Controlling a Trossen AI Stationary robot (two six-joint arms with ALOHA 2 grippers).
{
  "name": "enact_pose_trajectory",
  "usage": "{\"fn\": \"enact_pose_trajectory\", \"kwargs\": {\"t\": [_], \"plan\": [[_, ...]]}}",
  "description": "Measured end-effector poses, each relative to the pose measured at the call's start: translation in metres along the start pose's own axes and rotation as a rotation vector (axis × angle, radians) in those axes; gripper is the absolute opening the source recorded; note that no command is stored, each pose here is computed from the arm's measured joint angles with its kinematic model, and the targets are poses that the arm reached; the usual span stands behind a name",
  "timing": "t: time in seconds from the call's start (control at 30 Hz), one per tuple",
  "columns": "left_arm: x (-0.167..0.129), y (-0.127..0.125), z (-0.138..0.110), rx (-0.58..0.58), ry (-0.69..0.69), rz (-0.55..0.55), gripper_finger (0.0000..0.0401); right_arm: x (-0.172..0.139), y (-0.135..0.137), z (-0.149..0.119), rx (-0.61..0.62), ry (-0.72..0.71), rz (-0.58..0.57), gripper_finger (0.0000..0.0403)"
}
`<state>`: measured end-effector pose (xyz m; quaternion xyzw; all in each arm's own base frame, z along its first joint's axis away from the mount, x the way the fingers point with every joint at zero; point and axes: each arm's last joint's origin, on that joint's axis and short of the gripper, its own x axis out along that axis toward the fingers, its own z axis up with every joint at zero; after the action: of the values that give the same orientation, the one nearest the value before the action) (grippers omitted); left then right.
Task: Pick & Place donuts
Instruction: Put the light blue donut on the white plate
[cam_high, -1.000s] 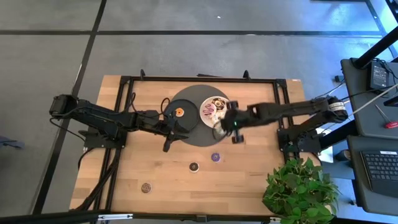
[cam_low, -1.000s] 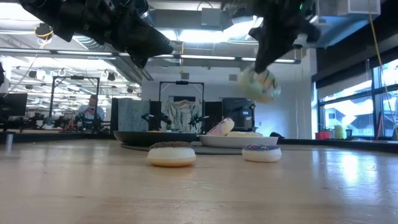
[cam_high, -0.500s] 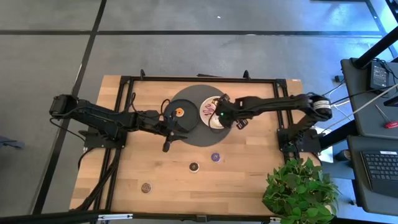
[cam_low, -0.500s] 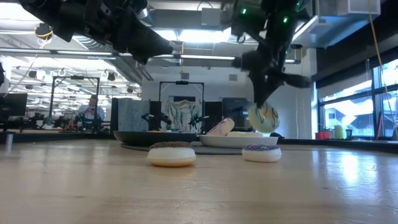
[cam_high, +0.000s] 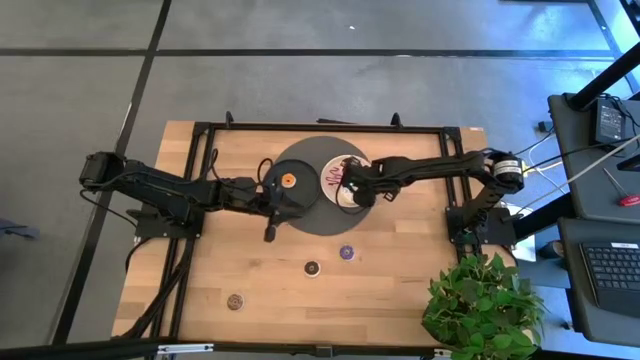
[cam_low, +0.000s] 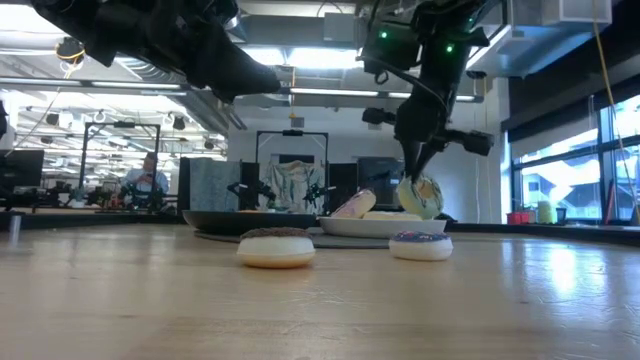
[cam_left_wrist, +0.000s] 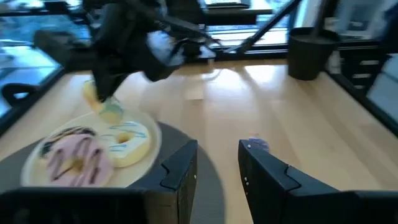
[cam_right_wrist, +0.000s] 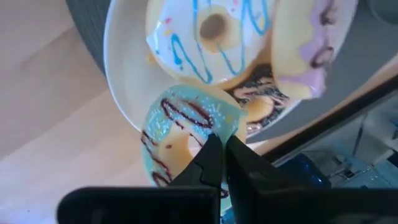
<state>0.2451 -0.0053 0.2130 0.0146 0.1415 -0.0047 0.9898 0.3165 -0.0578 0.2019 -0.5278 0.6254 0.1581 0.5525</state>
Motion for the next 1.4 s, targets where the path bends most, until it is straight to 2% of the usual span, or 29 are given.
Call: {"fn": "enact_pose_trajectory", "kwargs": {"t": [0.2,0.4,0.6,1.13,1.4], "plan": [[0.000,0.003,-0.001,0.001,0.013,0.096,0.0115,-0.012,0.000,-0.006,0.012,-0.017,-0.025,0.0013],[0.000,0.003,-0.002,0.001,0.027,0.096,0.0112,-0.017,0.003,-0.001,-0.006,-0.115,0.003,0.0013],[0.000,0.003,-0.002,0.001,0.027,0.096,0.0115,-0.017,0.003,0.003,-0.006,-0.138,-0.001,0.0017],[0.000,0.003,-0.002,0.000,0.026,0.096,0.0116,-0.012,0.000,-0.006,0.045,-0.157,0.016,0.0109],[0.000,0.003,-0.002,0.000,0.026,0.096,0.0112,-0.007,-0.003,-0.016,0.085,-0.191,0.039,0.0124]]}}
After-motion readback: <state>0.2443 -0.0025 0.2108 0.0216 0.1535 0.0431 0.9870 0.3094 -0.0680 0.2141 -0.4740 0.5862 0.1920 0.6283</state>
